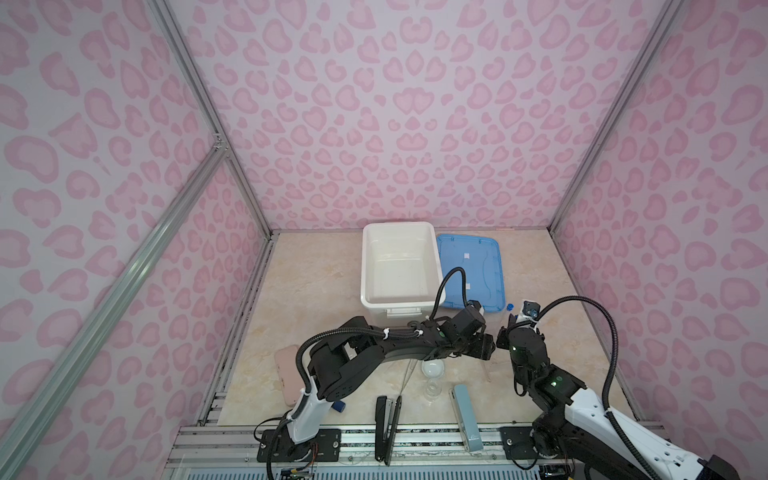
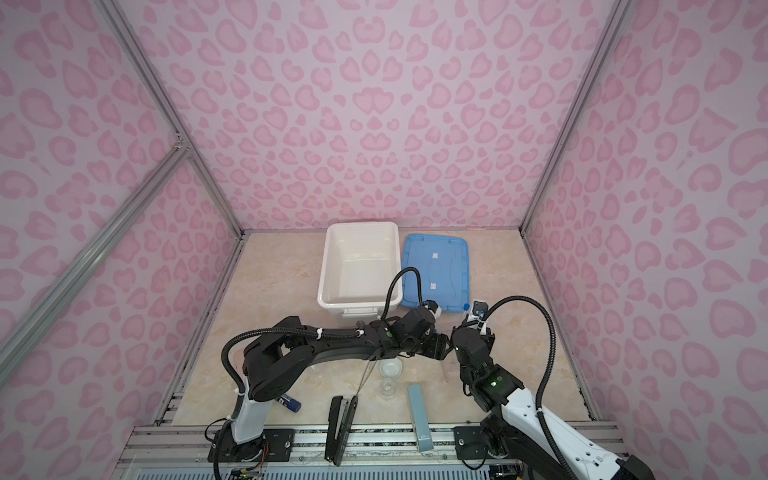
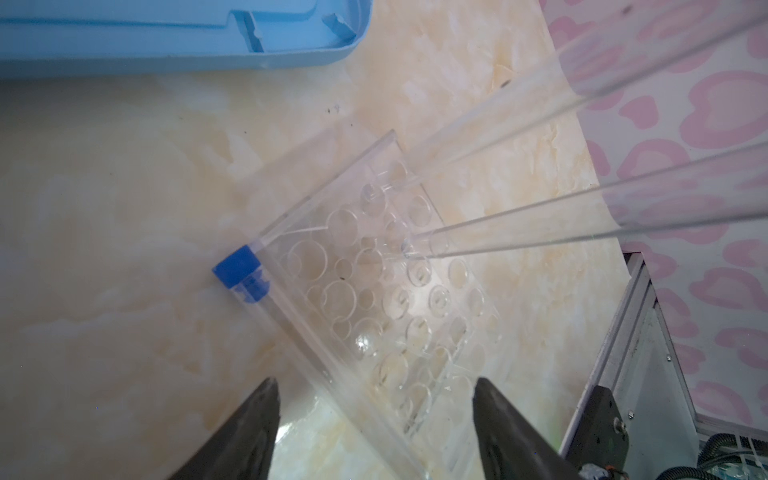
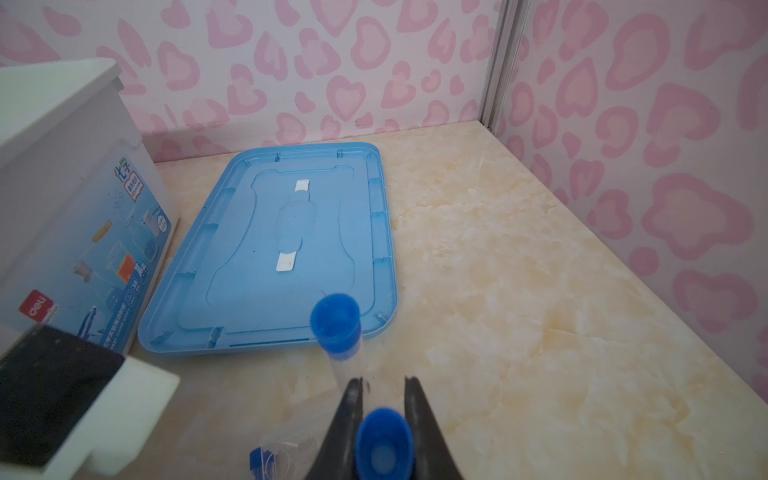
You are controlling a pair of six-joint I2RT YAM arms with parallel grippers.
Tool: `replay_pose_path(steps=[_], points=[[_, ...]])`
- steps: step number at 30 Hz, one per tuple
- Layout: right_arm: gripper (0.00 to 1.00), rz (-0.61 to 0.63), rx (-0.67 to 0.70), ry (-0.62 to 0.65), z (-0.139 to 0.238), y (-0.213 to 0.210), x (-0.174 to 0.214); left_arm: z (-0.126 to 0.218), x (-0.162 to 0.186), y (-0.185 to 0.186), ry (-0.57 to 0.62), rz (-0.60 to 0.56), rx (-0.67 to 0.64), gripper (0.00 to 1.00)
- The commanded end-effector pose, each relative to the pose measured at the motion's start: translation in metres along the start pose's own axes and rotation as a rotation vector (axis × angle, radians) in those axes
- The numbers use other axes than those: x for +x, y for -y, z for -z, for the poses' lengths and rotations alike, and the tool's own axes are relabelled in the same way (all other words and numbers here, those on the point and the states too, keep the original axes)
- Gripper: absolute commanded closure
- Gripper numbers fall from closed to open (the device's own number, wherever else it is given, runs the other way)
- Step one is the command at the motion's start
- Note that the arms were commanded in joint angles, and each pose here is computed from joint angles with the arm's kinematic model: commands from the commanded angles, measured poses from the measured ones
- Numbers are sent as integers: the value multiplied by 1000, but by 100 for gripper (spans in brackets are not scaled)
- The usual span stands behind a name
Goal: Organize the chemistry lab equipment
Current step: 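Lower the tube with the right gripper onto the table beside the rack, then open the right gripper and draw it back from the tube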
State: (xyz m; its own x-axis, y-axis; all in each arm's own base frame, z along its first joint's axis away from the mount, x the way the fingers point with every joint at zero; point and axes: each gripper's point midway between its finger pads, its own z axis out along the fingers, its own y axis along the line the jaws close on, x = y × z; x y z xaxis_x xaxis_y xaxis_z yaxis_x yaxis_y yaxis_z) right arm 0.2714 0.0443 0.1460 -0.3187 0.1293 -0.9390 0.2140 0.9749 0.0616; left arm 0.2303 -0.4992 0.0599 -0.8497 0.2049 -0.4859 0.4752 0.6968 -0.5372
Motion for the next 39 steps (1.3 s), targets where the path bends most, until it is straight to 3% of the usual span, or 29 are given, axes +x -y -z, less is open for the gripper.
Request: replay_pose_path(steps=[1,10,14,16,22,24,27,29,35,39], points=[[73,-16,6,-19,2,4,8,8,-9,3,35,9,2,25],[39,-39,-10,0,13,5,-12,22,-12,6,63,-16,-8,25],[14,-92,-24,7,22,7,-28,42,-16,12,117,-89,-37,25],[7,-114,-16,-2,28,10,-36,50,-17,16,122,-97,-32,25],[2,-142,-111,-44,50,2,-63,71,-6,23,76,-122,6,26],[2,-139,-158,-62,58,-3,-71,74,3,33,45,-153,78,32],[2,-129,-210,-129,66,-8,-74,74,15,31,-2,-170,95,33],[2,-114,-265,-185,70,-16,-73,72,18,18,-19,-152,16,29],[2,-110,-302,-260,74,-19,-64,62,25,-6,-20,-79,-143,1],[2,-127,-290,-284,74,-15,-61,59,26,-10,-23,-90,-205,3]])
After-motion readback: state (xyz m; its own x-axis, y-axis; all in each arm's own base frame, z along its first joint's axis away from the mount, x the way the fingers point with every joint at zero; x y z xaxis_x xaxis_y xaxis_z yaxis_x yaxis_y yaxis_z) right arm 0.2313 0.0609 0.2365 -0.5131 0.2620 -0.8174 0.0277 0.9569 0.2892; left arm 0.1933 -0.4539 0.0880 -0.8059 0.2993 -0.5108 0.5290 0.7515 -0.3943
